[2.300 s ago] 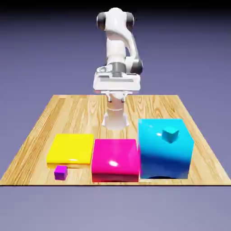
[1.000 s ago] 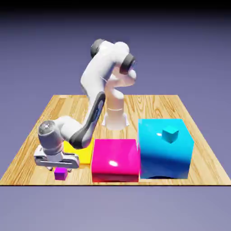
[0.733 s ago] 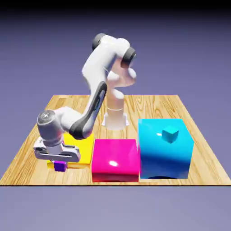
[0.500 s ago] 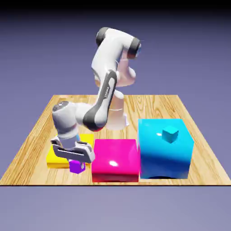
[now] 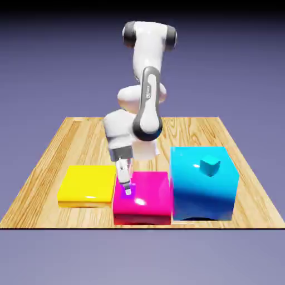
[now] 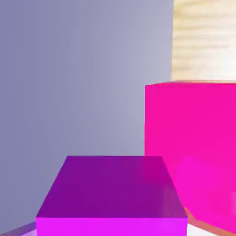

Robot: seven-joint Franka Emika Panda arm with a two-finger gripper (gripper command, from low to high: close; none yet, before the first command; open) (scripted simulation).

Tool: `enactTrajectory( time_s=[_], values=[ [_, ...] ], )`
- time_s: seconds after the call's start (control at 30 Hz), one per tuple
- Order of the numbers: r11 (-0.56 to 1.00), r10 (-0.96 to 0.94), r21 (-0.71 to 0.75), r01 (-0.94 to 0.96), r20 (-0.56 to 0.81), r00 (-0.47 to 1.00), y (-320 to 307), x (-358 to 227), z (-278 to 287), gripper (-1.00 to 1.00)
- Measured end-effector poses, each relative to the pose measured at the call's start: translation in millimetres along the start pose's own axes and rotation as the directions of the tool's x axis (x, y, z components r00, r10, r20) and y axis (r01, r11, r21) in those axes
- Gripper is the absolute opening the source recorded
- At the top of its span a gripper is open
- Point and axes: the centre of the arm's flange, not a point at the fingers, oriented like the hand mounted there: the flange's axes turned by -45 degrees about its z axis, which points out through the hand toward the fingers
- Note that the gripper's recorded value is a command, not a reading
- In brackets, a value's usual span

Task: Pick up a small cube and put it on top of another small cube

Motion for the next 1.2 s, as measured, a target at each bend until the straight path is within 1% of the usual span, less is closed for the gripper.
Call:
enactTrajectory(
  time_s=[0.1, 0.2, 0.3, 0.43, 0.63, 0.73, 0.8, 1.0, 1.2],
  values=[
    [0.978, 0.209, 0.019, -0.208, -0.030, 0.977, 30.7, -12.4, -11.6, -1.00],
    [0.915, 0.405, 0.035, -0.403, -0.067, 0.912, 64.3, -22.7, -24.5, -1.00],
    [0.814, 0.581, 0.059, -0.578, -0.112, 0.806, 99.8, -29.1, -39.3, -1.00],
    [0.632, 0.771, 0.111, -0.767, -0.184, 0.610, 148.9, -31.7, -62.0, -1.00],
    [0.456, 0.883, 0.049, -0.889, -0.151, 0.445, 181.9, -69.5, -73.2, -1.00],
    [0.309, 0.930, 0.106, -0.945, -0.242, 0.277, 221.3, -68.3, -86.0, -1.00],
    [0.307, 0.928, 0.120, -0.944, -0.257, 0.269, 225.9, -65.7, -86.9, -1.00],
    [0.299, 0.922, 0.104, -0.949, -0.288, 0.259, 241.6, -61.8, -53.3, -1.00],
    [0.303, 0.925, 0.114, -0.946, -0.274, 0.263, 246.8, -53.8, -28.2, -1.00]
  ],
)
